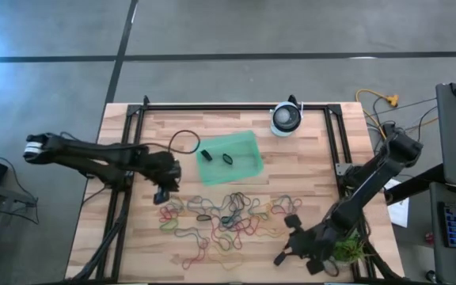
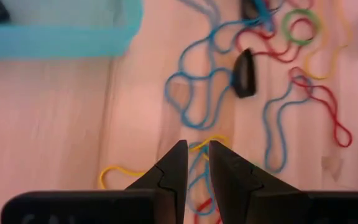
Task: Pick and place rubber bands into bin
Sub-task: Put the black rubber band into the green bin
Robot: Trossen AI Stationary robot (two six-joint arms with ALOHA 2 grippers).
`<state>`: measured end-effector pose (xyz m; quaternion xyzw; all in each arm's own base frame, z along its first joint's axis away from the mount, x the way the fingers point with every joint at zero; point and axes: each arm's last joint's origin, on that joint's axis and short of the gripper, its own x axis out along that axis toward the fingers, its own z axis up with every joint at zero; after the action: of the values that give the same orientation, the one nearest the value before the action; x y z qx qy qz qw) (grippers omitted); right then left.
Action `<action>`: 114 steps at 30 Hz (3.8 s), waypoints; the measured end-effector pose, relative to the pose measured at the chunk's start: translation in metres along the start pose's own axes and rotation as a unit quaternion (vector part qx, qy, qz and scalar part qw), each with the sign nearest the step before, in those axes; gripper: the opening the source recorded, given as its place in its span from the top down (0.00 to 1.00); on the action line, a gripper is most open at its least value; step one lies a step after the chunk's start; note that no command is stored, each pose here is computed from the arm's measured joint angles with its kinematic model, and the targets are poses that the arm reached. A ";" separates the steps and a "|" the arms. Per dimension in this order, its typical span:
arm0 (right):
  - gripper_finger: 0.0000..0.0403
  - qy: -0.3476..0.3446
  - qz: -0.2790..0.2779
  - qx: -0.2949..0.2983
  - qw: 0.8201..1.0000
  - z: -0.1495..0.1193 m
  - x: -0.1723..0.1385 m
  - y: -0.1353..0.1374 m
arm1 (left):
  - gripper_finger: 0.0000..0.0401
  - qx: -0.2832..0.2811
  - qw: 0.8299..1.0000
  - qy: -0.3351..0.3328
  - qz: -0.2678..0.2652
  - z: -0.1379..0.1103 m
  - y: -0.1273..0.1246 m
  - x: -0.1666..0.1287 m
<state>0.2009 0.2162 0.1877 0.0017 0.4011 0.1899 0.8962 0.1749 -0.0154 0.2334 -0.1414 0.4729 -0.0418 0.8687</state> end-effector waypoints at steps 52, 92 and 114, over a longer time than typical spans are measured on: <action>0.53 0.257 -0.093 0.055 0.960 0.044 0.086 0.033 | 0.88 0.022 0.996 -0.081 -0.002 -0.042 -0.004 0.002; 0.98 0.173 -0.193 -0.126 0.958 0.059 0.072 0.026 | 0.88 0.023 0.996 -0.085 0.005 -0.043 -0.003 0.003; 0.98 0.115 -0.502 -0.089 0.853 0.125 0.036 -0.131 | 0.88 0.061 0.988 -0.137 0.026 -0.035 -0.005 0.002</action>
<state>0.3574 0.1259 0.2263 -0.3009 0.4288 -0.2517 0.8137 0.1471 -0.0272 0.2156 -0.0799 0.3499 -0.0279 0.9330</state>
